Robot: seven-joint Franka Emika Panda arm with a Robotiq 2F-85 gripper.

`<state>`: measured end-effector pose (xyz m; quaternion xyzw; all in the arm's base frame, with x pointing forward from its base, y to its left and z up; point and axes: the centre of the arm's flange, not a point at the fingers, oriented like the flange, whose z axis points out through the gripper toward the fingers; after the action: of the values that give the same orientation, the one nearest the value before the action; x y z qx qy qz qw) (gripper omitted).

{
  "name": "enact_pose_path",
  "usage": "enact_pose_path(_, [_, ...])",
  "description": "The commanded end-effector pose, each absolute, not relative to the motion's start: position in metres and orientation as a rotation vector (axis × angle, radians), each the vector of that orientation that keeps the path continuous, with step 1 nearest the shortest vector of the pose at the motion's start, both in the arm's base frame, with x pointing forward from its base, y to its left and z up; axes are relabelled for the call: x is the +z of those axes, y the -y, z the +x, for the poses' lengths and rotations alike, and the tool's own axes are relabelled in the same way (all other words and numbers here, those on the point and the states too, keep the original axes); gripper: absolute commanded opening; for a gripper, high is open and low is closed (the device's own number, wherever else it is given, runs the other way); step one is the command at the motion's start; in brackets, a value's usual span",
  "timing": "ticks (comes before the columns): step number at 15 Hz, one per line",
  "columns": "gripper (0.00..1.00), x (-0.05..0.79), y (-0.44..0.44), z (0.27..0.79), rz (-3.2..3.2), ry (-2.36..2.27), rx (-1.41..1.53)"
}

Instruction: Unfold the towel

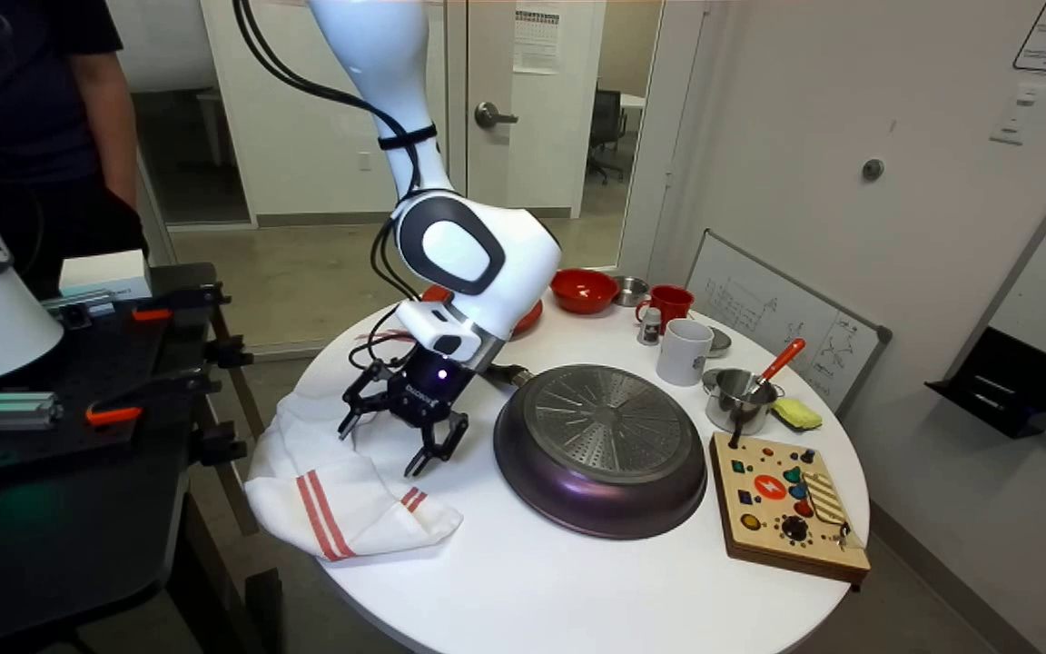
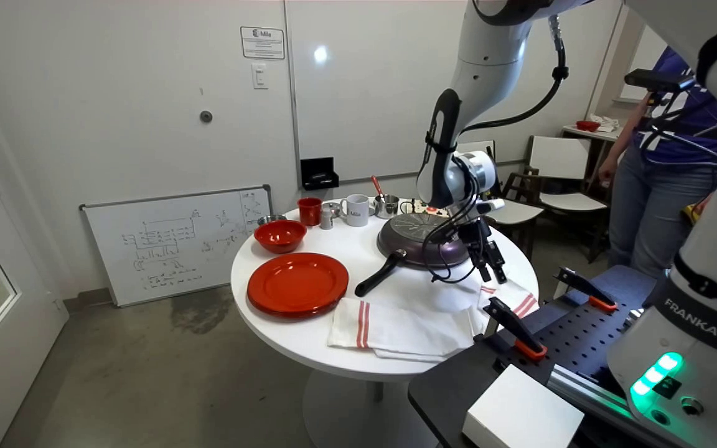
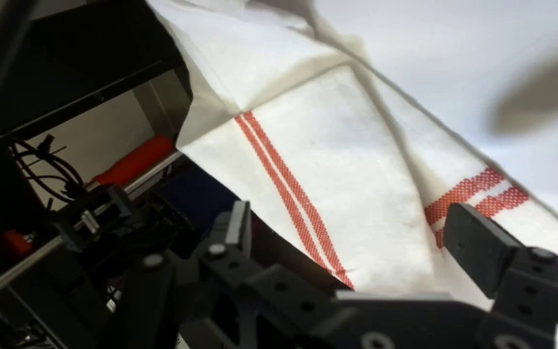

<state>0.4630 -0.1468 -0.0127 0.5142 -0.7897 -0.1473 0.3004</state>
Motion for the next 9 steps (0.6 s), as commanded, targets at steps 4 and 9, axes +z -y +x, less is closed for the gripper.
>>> enact_pose_path(4, [1.0,0.0014,0.1437,0.4593,1.622,2.083,-0.446])
enact_pose_path(9, [1.0,-0.0039,0.1468,0.4525,1.752,2.017,-0.487])
